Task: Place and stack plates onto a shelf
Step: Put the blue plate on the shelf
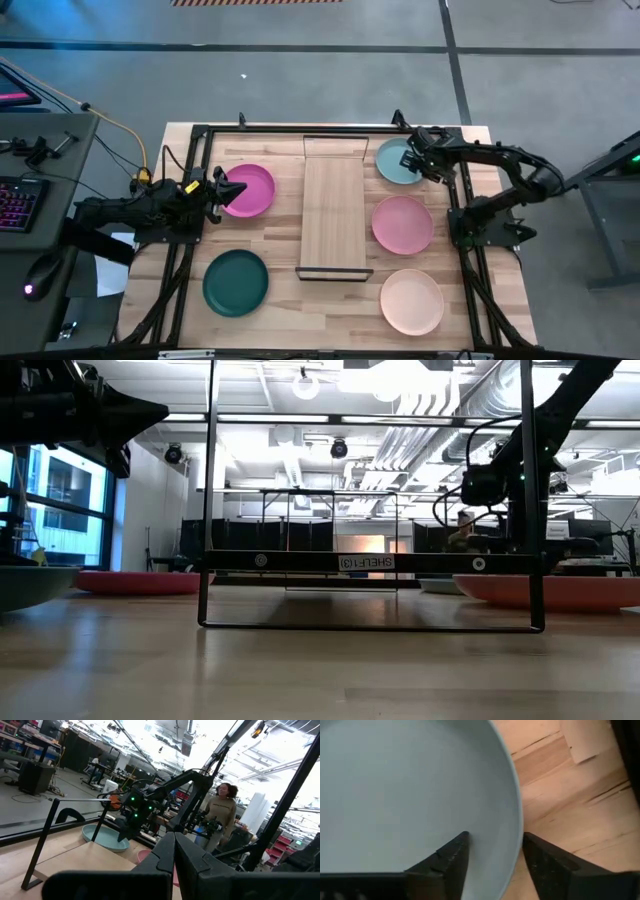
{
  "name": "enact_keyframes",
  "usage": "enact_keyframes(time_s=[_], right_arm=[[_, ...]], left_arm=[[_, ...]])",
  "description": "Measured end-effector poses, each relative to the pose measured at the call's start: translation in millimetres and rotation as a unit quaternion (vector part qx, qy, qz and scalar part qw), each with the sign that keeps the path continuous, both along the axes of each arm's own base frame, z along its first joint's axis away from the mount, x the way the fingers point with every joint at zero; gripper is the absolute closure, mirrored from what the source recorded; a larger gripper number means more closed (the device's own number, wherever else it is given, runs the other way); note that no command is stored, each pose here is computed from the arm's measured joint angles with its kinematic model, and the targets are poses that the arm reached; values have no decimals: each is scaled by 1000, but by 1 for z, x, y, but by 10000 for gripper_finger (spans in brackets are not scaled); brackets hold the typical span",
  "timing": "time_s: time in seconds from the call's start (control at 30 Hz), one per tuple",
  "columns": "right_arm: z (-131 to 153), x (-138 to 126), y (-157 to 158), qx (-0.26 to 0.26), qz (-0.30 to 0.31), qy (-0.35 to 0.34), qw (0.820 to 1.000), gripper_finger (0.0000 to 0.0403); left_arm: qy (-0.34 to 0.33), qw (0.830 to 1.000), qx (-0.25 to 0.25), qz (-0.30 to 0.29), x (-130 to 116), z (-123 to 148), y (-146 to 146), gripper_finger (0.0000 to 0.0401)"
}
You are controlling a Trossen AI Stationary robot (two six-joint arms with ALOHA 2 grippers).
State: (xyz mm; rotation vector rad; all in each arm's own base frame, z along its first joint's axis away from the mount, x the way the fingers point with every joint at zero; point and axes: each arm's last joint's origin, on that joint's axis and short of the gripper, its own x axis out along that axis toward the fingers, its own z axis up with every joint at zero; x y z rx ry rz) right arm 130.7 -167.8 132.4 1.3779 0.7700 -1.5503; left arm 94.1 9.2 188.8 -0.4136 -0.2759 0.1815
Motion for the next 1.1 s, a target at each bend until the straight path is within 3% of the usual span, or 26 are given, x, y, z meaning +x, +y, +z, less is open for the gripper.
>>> enact_keyframes(time_s=[0.23, 0.3, 0.77, 0.87, 1.1], right_arm=[[4, -9, -1, -2, 28, 23, 999, 372], [10, -12, 1, -14, 39, 31, 999, 393], [103, -40, 6, -122, 38, 24, 992, 402], [103, -41, 9, -120, 24, -9, 992, 398], [55, -44, 26, -21, -13, -56, 998, 358]], left_arm=[[0, 1000, 0, 0, 0, 0, 0, 400], [0, 1000, 0, 0, 0, 0, 0, 400], [0, 1000, 0, 0, 0, 0, 0, 400], [0, 1000, 0, 0, 0, 0, 0, 400], [0, 1000, 0, 0, 0, 0, 0, 400]])
